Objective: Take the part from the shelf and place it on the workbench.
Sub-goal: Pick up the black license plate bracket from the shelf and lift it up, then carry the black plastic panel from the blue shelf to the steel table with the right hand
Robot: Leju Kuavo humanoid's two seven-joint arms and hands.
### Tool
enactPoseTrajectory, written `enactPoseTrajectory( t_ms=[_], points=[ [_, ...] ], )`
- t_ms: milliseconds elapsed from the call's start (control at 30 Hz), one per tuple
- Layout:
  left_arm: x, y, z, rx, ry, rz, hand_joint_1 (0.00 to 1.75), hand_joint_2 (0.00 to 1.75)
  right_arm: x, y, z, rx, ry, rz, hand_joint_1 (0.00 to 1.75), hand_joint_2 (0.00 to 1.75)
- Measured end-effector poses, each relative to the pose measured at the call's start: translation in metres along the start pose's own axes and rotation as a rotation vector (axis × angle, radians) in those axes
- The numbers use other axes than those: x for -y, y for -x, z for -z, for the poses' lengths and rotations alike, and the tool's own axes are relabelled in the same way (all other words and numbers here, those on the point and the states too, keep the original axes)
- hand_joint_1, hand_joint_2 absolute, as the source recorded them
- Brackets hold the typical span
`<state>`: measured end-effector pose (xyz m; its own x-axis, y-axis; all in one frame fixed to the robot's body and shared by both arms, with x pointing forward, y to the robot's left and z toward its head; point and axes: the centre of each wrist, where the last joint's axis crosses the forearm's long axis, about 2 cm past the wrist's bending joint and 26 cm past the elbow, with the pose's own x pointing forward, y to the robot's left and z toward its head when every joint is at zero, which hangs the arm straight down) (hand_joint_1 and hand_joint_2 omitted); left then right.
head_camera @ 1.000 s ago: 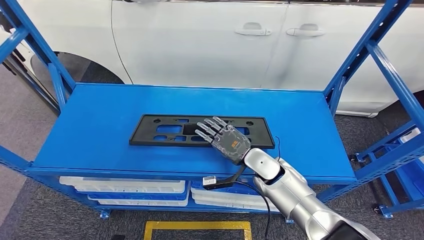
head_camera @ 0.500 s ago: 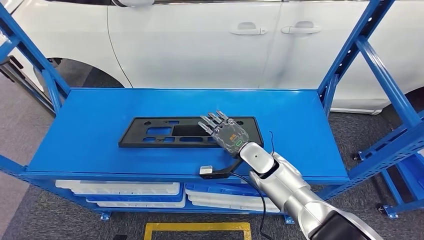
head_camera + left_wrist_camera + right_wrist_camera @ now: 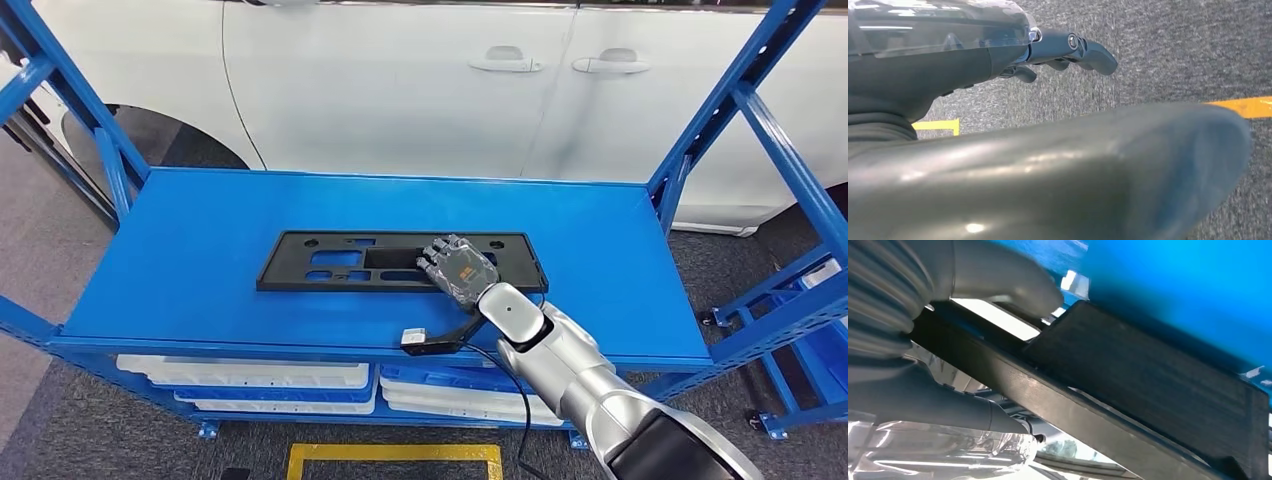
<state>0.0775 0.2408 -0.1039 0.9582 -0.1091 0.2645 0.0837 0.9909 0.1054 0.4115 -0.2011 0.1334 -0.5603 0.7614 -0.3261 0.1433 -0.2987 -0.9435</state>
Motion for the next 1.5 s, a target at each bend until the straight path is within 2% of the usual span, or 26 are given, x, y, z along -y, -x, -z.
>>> enactPoseTrajectory(
  t_ms=[667, 933, 1200, 1367, 1500],
  points=[
    [0.001, 0.002, 0.0, -0.003, 0.0, 0.0, 0.0, 0.0, -0.001, 0.0, 0.0, 0.016, 0.003, 0.001, 1.75, 1.75],
    [0.0, 0.002, 0.0, -0.009, -0.006, 0.003, 0.0, 0.0, 0.012, 0.004, 0.006, 0.007, 0.056, -0.021, 1.75, 1.75],
    [0.0, 0.001, 0.0, -0.012, -0.014, 0.01, 0.0, 0.0, 0.051, 0.025, 0.018, -0.004, 0.166, -0.09, 1.75, 1.75],
    [0.0, 0.001, 0.0, -0.012, -0.019, 0.041, 0.0, 0.0, 0.11, 0.055, 0.024, -0.005, 0.297, -0.123, 1.75, 1.75],
    [-0.001, 0.002, 0.0, -0.012, -0.021, 0.046, 0.0, 0.0, 0.151, 0.071, 0.018, 0.04, 0.379, -0.029, 1.75, 1.75]
  ],
)
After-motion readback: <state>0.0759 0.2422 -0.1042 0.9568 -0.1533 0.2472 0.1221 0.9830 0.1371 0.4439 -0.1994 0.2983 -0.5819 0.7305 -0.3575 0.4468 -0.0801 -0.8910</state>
